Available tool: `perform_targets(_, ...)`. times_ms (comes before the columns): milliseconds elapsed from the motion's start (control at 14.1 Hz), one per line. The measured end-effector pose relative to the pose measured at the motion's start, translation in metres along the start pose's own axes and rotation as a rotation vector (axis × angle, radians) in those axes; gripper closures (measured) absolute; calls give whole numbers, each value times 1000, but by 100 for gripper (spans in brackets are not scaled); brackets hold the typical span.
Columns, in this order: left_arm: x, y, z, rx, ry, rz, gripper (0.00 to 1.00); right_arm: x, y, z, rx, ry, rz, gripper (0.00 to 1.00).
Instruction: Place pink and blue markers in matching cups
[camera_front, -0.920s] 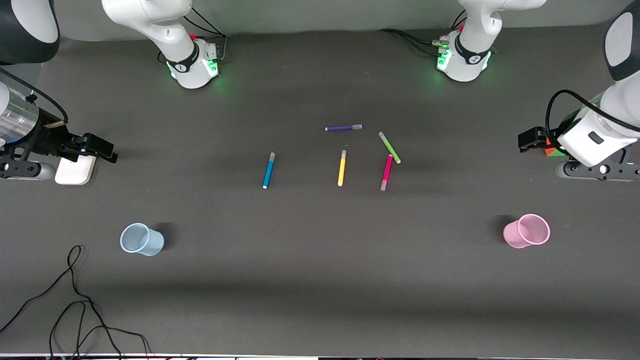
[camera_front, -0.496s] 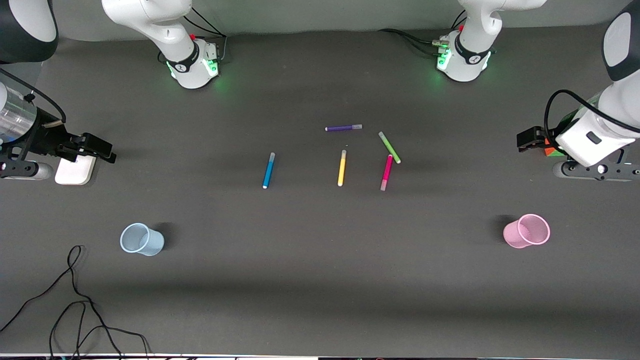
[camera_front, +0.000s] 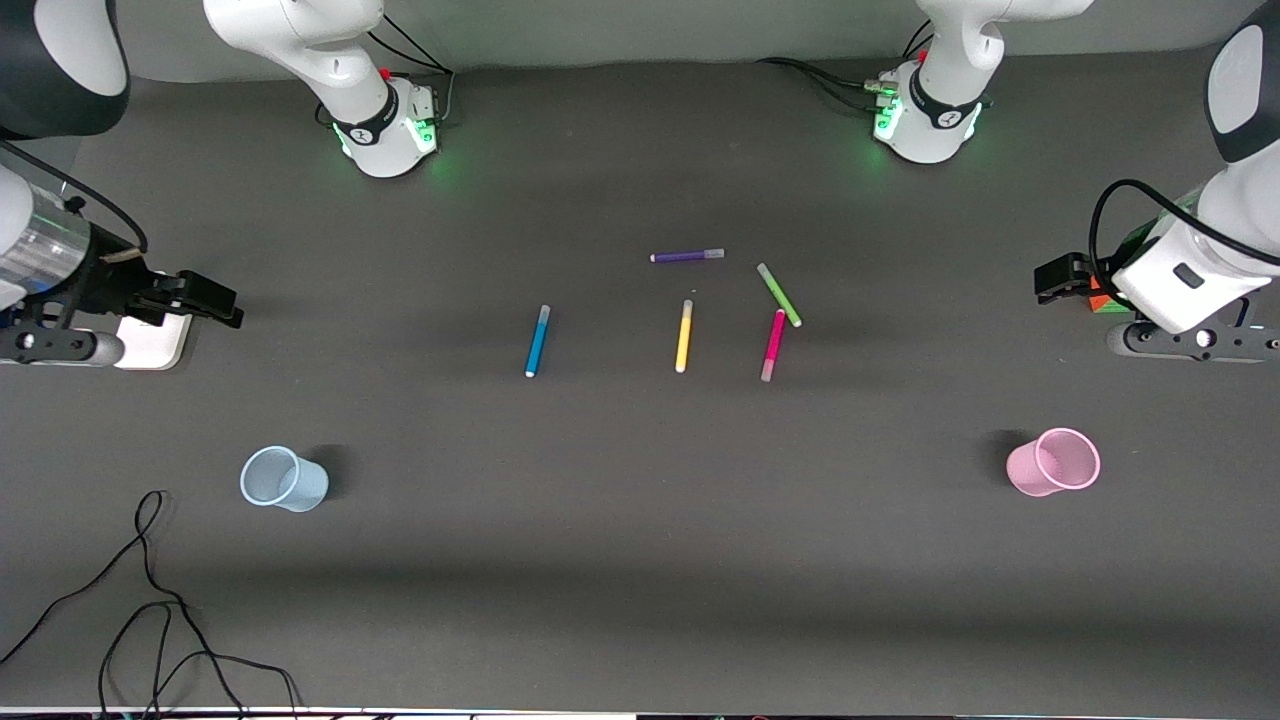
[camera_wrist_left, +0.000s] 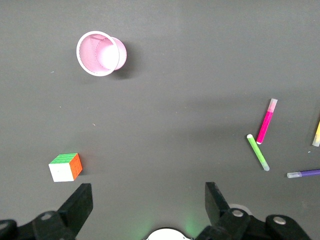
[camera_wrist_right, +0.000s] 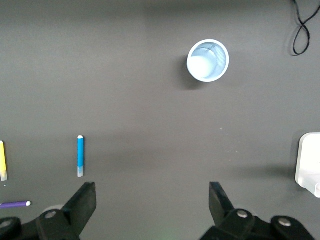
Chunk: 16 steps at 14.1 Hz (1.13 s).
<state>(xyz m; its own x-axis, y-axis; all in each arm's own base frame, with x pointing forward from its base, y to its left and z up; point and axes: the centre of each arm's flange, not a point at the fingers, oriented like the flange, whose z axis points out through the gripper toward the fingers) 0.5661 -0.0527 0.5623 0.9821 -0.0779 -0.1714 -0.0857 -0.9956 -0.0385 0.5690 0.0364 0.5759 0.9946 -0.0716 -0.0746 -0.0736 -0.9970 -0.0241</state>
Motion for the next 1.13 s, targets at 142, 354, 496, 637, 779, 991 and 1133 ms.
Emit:
perform_targets(142, 0, 0, 0, 0, -1, -1, 0, 2, -5, 5, -2, -8, -7, 0)
perform_targets(354, 0, -1, 0, 0, -1, -2, 0, 7, -9, 16, -2, -30, -11, 0)
perform_targets(496, 0, -1, 0, 0, -1, -2, 0, 12, -27, 31, 16, -59, -32, 0)
perform_targets(637, 0, -1, 1, 0, -3, -2, 0, 19, -49, 51, 17, -92, -47, 0)
perform_targets(779, 0, -1, 3, 0, -12, -2, 0, 26, -74, 78, 6, -135, -66, 0)
perform_targets(991, 0, -1, 6, -1, -24, -3, 0, 30, -120, 129, 35, -229, -68, 0)
perform_targets(1133, 0, -1, 9, -3, -29, -3, 0, 31, -149, 169, 56, -300, -77, 1)
